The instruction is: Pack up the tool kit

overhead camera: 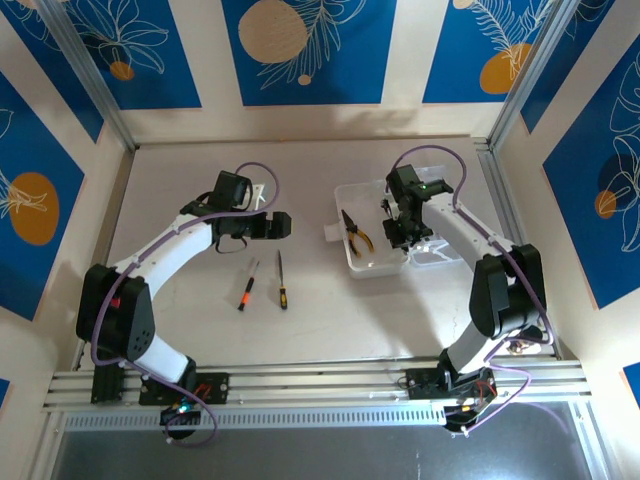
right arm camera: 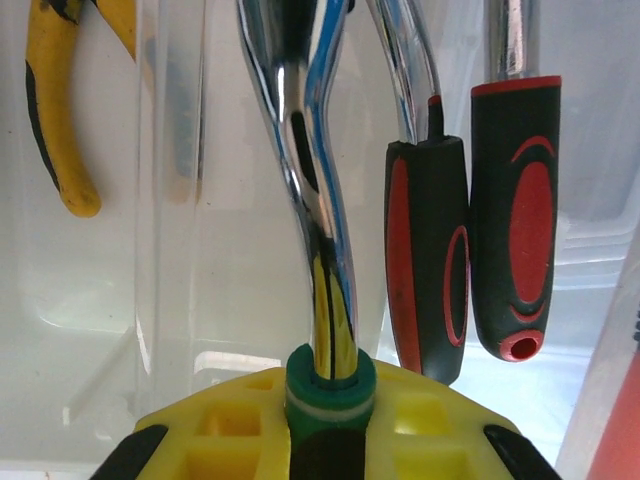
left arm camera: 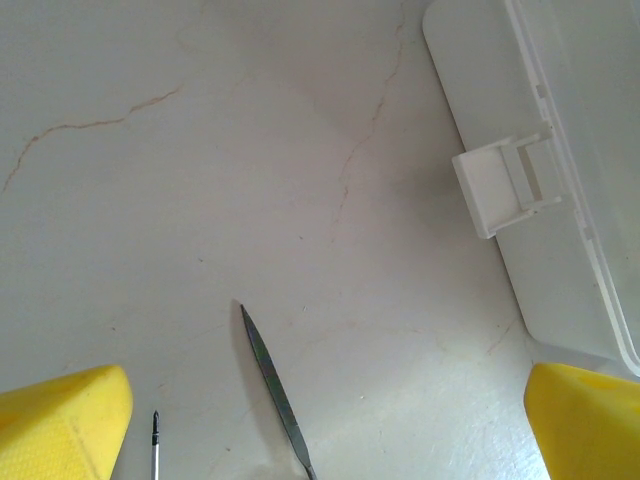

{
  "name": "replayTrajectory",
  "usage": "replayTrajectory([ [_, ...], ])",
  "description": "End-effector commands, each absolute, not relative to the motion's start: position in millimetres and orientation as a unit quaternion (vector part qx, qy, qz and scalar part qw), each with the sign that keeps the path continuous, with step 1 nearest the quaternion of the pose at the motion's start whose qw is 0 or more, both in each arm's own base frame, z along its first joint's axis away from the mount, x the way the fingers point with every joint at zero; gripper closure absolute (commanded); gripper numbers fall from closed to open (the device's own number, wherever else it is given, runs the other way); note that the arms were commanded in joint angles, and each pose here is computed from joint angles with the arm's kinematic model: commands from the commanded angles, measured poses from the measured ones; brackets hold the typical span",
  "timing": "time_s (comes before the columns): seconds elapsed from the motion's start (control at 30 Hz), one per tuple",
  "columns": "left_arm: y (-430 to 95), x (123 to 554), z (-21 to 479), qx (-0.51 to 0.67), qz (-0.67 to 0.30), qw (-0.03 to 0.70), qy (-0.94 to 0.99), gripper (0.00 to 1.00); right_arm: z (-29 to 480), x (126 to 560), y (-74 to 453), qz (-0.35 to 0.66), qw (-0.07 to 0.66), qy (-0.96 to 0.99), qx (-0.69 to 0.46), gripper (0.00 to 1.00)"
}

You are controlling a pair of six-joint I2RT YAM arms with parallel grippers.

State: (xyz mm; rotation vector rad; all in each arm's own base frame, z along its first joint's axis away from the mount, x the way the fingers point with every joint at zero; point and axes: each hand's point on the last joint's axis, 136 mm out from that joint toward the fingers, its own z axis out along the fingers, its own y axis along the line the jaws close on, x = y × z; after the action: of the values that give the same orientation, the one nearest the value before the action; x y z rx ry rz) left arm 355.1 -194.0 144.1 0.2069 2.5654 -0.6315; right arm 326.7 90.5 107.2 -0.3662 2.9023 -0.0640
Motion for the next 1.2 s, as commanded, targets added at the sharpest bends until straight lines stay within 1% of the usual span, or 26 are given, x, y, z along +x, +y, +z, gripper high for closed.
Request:
replayTrajectory([
  [0.0, -191.0, 354.9, 153.7, 0.083, -0.23, 0.257, 0.935, 0.0, 108.7, 363.9, 103.7, -0.002, 0.159, 0.979, -0.13, 1.0],
  [0.33, -192.1, 356.3, 155.2, 0.085, -0.231, 0.258, 0.934, 0.0, 106.8, 375.2, 102.6, -0.014, 0.139, 0.98, -0.142, 1.0],
  [0.57, -191.3, 356.8, 154.7, 0.086, -0.23, 0.258, 0.934, 0.0, 106.4, 382.3, 96.6, -0.025, 0.126, 0.984, -0.124, 1.0],
  [0.77, -189.6, 356.5, 153.4, 0.083, -0.23, 0.257, 0.935, 0.0, 108.2, 381.3, 80.4, -0.052, 0.117, 0.988, -0.086, 1.0],
  [0.93, -188.2, 356.9, 151.2, 0.082, -0.228, 0.254, 0.936, 0.0, 114.9, 378.4, 82.0, -0.048, 0.125, 0.987, -0.087, 1.0],
  [0.97, -187.9, 357.0, 151.9, 0.081, -0.228, 0.255, 0.936, 0.0, 117.2, 377.9, 85.3, -0.041, 0.13, 0.986, -0.091, 0.99],
  [1.0, -188.2, 356.8, 151.7, 0.082, -0.229, 0.255, 0.936, 0.0, 119.2, 377.6, 87.9, -0.035, 0.133, 0.986, -0.095, 0.9],
  [1.03, -187.5, 357.0, 151.9, 0.082, -0.228, 0.256, 0.936, 0.0, 121.0, 376.3, 91.1, -0.025, 0.135, 0.986, -0.098, 0.77],
  [1.07, -186.9, 356.7, 151.9, 0.081, -0.227, 0.256, 0.936, 0.0, 122.9, 375.6, 94.0, -0.018, 0.138, 0.985, -0.099, 0.67],
  [1.13, -186.0, 355.4, 151.4, 0.081, -0.225, 0.255, 0.937, 0.0, 126.1, 373.8, 97.7, -0.006, 0.143, 0.985, -0.099, 0.55],
  [1.17, -184.8, 354.9, 151.4, 0.081, -0.224, 0.255, 0.937, 0.0, 127.0, 372.9, 98.4, -0.004, 0.144, 0.985, -0.098, 0.51],
])
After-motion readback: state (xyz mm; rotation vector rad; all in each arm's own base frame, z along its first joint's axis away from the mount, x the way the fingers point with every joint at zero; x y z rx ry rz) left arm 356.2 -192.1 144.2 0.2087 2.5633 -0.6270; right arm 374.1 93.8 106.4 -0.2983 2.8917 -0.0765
